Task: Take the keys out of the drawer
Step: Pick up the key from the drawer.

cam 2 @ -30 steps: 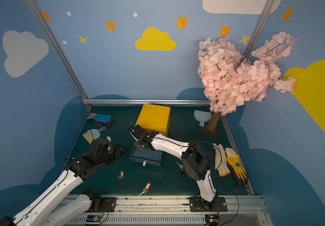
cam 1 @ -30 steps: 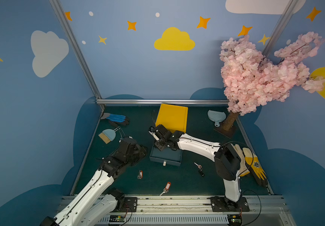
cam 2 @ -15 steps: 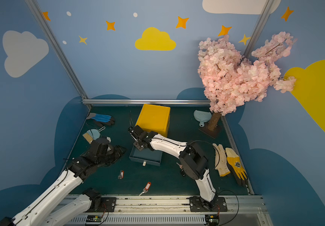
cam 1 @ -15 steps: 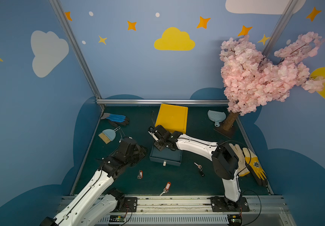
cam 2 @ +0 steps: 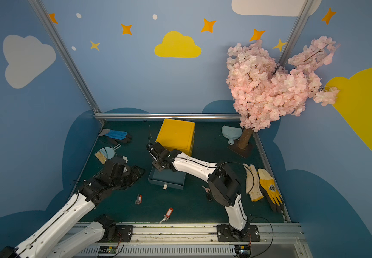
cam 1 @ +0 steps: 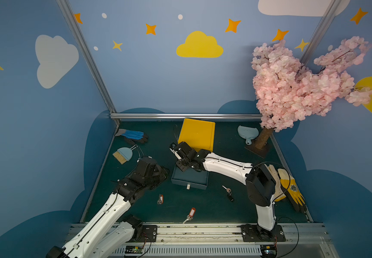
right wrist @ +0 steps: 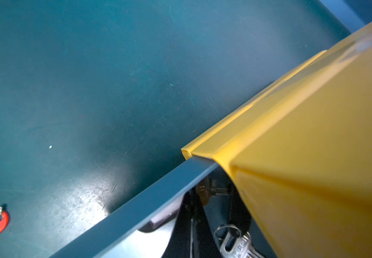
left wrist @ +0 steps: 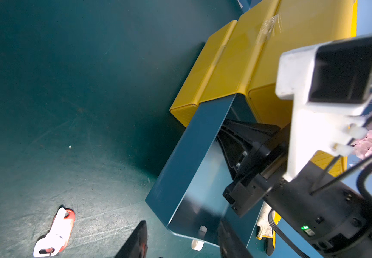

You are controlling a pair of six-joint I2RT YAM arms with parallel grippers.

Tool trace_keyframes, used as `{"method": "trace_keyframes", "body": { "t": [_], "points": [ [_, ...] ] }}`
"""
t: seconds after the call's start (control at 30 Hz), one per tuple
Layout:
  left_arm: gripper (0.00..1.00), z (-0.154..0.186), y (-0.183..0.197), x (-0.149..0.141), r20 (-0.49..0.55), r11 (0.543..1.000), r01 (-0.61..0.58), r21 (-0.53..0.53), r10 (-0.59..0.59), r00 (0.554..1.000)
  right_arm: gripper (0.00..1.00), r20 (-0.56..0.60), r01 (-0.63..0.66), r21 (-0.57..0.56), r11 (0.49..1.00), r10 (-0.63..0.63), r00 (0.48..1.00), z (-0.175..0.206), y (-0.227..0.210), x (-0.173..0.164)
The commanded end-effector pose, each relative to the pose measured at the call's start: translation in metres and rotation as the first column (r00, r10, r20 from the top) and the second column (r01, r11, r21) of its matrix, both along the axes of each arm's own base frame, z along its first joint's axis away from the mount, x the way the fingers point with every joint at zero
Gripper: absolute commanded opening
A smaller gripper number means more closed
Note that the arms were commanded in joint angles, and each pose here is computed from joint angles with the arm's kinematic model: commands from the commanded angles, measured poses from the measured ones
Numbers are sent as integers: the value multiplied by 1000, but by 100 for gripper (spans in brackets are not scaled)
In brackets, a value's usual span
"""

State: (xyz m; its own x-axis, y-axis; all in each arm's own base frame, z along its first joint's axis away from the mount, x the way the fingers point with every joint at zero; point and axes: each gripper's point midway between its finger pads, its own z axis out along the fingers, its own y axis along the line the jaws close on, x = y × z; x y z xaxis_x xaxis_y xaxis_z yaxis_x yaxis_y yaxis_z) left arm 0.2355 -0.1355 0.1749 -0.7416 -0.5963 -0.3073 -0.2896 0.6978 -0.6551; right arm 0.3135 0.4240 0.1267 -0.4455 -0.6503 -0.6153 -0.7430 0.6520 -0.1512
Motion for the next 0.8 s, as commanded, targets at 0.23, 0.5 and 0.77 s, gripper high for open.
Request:
{"method": "trace_keyframes", "body": {
  "t": [0.23,0.5,0.77],
  "points": [
    [52,14,-4,9,58,1000,5,-23,-3,998,0,-12,10,54,998,-9,1000,37,-10,-14],
    [52,20,-4,16,82,1000,-11,-27,13,997,0,-57,-16,101,995,22,998,52,-16,-34],
    [51,30,-4,24,133,999,-28,-28,32,991,0,-74,-49,133,990,59,996,70,-26,-50]
  ]
}}
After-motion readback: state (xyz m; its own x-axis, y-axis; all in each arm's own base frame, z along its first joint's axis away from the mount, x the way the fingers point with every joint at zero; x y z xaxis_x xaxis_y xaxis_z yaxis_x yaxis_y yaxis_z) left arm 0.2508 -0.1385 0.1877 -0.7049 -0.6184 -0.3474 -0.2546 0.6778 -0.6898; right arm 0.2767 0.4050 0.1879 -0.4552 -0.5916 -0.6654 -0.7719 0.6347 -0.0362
